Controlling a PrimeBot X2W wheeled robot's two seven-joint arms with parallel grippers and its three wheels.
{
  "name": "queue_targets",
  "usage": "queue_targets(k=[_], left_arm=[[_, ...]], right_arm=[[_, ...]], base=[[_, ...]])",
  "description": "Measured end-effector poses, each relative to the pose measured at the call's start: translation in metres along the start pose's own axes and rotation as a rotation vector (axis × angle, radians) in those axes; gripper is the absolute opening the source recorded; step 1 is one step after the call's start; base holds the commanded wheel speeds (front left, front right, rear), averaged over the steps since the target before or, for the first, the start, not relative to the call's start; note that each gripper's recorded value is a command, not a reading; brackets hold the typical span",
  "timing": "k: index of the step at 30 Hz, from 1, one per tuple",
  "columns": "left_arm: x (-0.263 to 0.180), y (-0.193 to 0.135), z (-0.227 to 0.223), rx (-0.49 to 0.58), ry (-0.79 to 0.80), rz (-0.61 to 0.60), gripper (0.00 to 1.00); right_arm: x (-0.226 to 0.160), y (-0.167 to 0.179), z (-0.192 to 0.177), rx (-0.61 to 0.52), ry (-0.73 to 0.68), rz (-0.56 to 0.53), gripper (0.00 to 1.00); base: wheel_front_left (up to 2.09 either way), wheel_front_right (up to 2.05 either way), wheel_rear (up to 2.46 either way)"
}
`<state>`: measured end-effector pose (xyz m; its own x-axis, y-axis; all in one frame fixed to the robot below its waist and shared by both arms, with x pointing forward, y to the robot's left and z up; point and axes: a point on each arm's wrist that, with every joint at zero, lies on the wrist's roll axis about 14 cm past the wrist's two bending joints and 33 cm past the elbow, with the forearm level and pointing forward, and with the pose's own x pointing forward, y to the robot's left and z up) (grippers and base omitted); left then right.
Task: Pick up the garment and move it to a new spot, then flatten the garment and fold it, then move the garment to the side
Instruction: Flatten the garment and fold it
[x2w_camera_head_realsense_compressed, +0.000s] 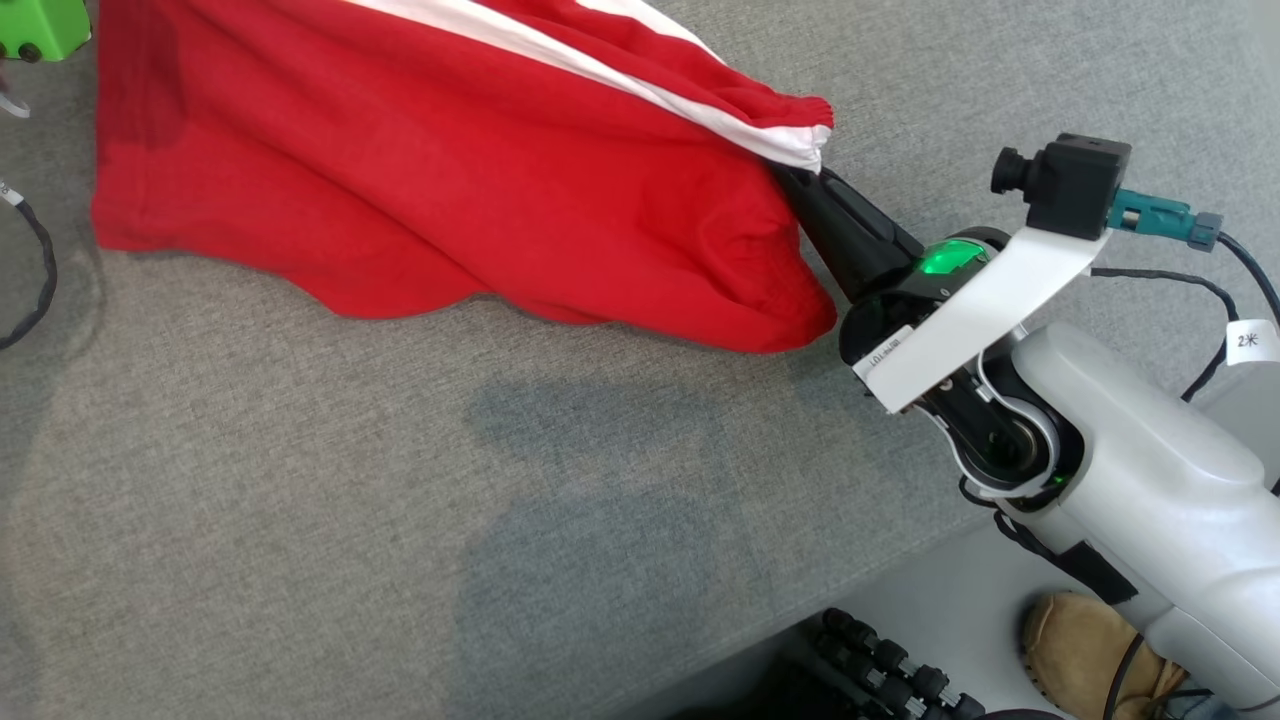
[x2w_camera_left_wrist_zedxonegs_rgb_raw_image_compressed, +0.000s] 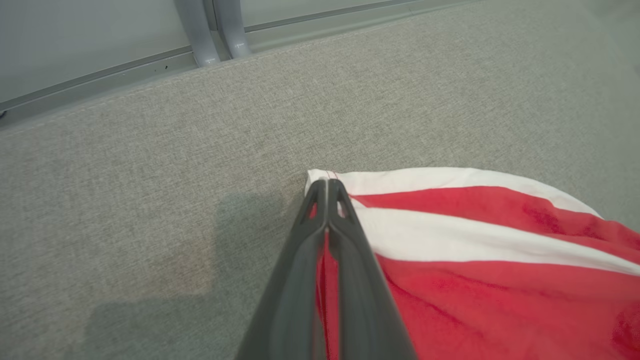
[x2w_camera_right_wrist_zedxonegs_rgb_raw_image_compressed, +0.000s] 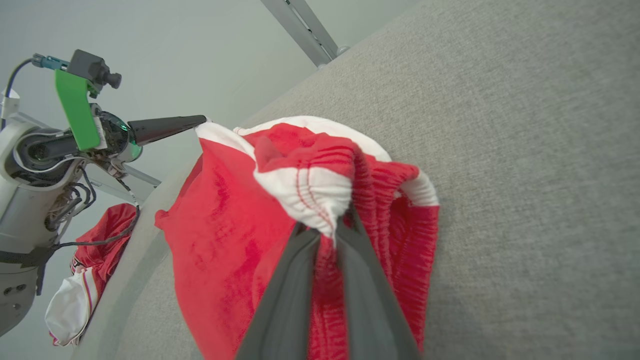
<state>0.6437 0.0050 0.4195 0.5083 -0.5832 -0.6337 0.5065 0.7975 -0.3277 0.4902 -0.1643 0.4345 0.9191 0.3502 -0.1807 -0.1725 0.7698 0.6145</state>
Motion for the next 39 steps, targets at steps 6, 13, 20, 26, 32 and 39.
queue_targets(k=[6, 13, 20, 26, 32, 39], left_arm=[[0.011, 0.005, -0.003, -0.006, 0.011, 0.012, 0.0], [0.012, 0.004, -0.002, -0.001, -0.002, 0.031, 1.0], [0.0, -0.004, -0.005, 0.031, -0.034, 0.03, 1.0], [-0.025, -0.032, 0.01, 0.136, -0.231, -0.013, 1.0], [-0.051, -0.044, -0.011, 0.181, -0.4, 0.007, 1.0], [-0.065, -0.031, -0.04, 0.076, -0.526, 0.054, 1.0]], right_arm=[[0.006, 0.0, -0.002, -0.01, -0.007, 0.0, 0.0], [0.007, -0.003, 0.001, -0.048, -0.026, -0.008, 1.0], [0.0, -0.004, 0.026, -0.128, -0.105, -0.019, 1.0], [-0.031, -0.015, 0.07, -0.397, -0.243, -0.093, 1.0], [-0.072, -0.001, 0.103, -0.655, -0.401, -0.176, 1.0], [-0.098, 0.03, 0.123, -0.816, -0.556, -0.25, 1.0]], base=[[0.0, 0.0, 0.0], [0.0, 0.0, 0.0], [0.0, 0.0, 0.0], [0.0, 0.0, 0.0], [0.0, 0.0, 0.0], [0.0, 0.0, 0.0]])
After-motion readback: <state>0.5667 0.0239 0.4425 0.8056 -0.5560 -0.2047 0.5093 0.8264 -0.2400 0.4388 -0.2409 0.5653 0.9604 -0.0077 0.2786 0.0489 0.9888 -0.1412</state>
